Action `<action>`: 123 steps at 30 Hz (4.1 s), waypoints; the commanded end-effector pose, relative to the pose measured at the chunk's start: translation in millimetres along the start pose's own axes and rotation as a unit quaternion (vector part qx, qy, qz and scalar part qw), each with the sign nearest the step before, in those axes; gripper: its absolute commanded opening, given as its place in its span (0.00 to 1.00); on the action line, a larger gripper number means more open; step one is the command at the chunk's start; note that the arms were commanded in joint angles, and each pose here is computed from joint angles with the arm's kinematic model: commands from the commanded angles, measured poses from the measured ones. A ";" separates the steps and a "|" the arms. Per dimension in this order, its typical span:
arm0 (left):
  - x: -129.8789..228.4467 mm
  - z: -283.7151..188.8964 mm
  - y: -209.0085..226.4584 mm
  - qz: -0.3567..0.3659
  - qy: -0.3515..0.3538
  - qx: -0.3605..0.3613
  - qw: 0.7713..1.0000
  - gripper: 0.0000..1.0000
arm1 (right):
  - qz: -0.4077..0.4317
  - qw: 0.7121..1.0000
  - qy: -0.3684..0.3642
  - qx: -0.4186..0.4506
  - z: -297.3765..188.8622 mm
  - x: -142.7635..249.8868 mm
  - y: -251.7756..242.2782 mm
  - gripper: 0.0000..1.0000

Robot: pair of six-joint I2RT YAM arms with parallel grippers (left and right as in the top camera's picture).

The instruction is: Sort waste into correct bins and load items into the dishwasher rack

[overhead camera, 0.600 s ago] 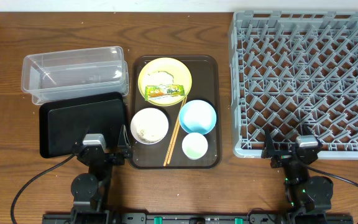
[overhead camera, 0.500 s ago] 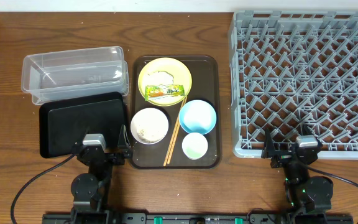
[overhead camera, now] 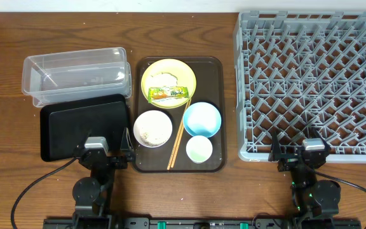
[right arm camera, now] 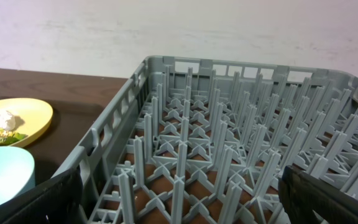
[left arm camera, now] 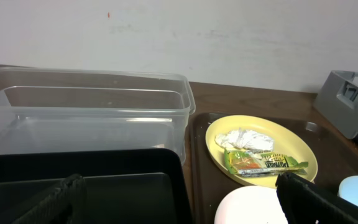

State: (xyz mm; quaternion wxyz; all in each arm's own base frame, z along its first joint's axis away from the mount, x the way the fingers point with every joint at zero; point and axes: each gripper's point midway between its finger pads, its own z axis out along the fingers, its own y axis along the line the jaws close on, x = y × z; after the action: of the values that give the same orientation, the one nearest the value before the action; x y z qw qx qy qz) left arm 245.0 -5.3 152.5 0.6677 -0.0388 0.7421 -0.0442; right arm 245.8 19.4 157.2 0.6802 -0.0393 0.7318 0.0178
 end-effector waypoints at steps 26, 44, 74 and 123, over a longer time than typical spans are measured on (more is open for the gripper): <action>15.5 0.5 6.0 0.002 0.024 -0.014 1.000 0.99 | 0.018 1.000 0.001 0.006 -0.1 0.9 -1.8 0.99; 8.3 1.8 5.0 -0.055 0.085 -0.026 0.995 0.99 | 0.027 0.997 0.063 0.020 3.9 -15.9 -7.2 0.99; -31.4 45.3 -46.6 -0.112 0.453 0.024 0.884 0.98 | 0.033 0.916 0.399 -0.015 47.4 -5.5 5.9 0.99; 126.0 245.7 -123.0 -0.001 0.483 0.026 0.875 0.88 | 0.033 0.913 0.406 -0.015 44.8 -3.3 5.9 0.99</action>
State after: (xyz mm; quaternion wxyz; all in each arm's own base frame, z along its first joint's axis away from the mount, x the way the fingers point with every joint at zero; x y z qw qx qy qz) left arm 474.1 -151.4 24.0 0.2284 0.0026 0.9688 -0.0963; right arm 286.6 26.8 146.1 0.3109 -0.0320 0.9495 0.0280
